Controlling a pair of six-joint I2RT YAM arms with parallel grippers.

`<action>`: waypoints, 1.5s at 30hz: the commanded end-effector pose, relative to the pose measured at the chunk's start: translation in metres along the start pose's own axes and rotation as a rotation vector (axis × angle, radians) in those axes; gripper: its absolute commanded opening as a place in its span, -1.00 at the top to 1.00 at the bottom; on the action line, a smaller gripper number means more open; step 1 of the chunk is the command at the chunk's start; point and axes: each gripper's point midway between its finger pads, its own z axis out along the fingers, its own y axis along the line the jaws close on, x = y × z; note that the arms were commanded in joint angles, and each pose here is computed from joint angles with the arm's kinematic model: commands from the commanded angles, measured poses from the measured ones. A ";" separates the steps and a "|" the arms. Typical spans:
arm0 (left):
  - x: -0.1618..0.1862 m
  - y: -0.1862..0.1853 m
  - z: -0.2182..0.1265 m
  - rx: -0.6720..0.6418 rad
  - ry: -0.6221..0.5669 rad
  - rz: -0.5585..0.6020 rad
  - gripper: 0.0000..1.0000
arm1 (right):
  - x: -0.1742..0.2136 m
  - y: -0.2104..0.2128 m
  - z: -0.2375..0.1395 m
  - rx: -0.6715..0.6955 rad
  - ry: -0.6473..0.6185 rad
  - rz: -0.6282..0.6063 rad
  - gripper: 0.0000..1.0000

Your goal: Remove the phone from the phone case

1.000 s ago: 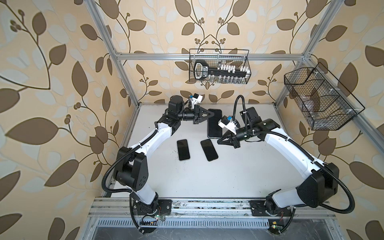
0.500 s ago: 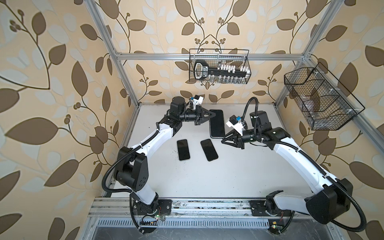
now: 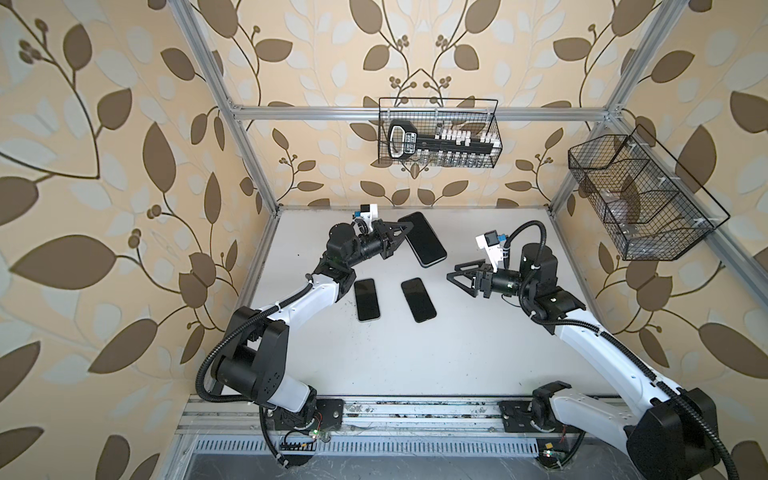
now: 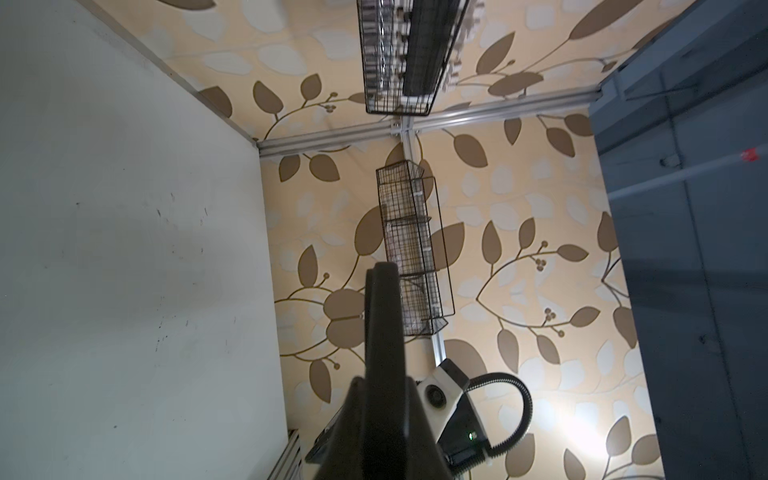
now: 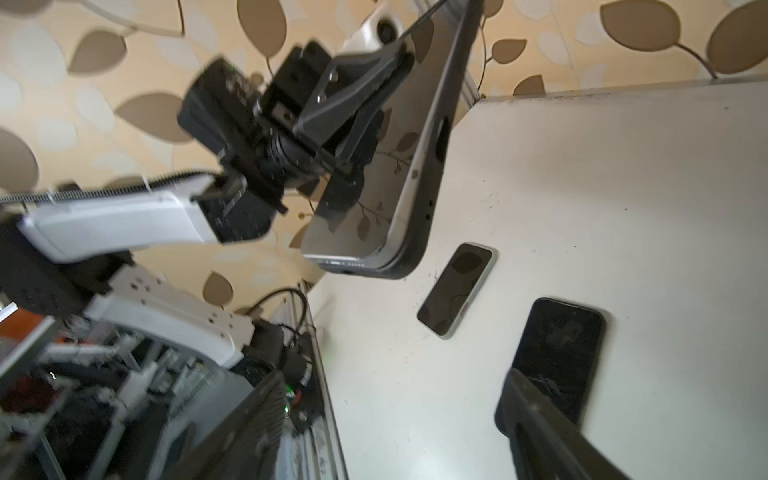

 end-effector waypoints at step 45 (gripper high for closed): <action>0.002 -0.071 -0.016 0.305 -0.109 0.005 1.00 | -0.053 0.004 0.034 -0.064 -0.209 0.123 -0.60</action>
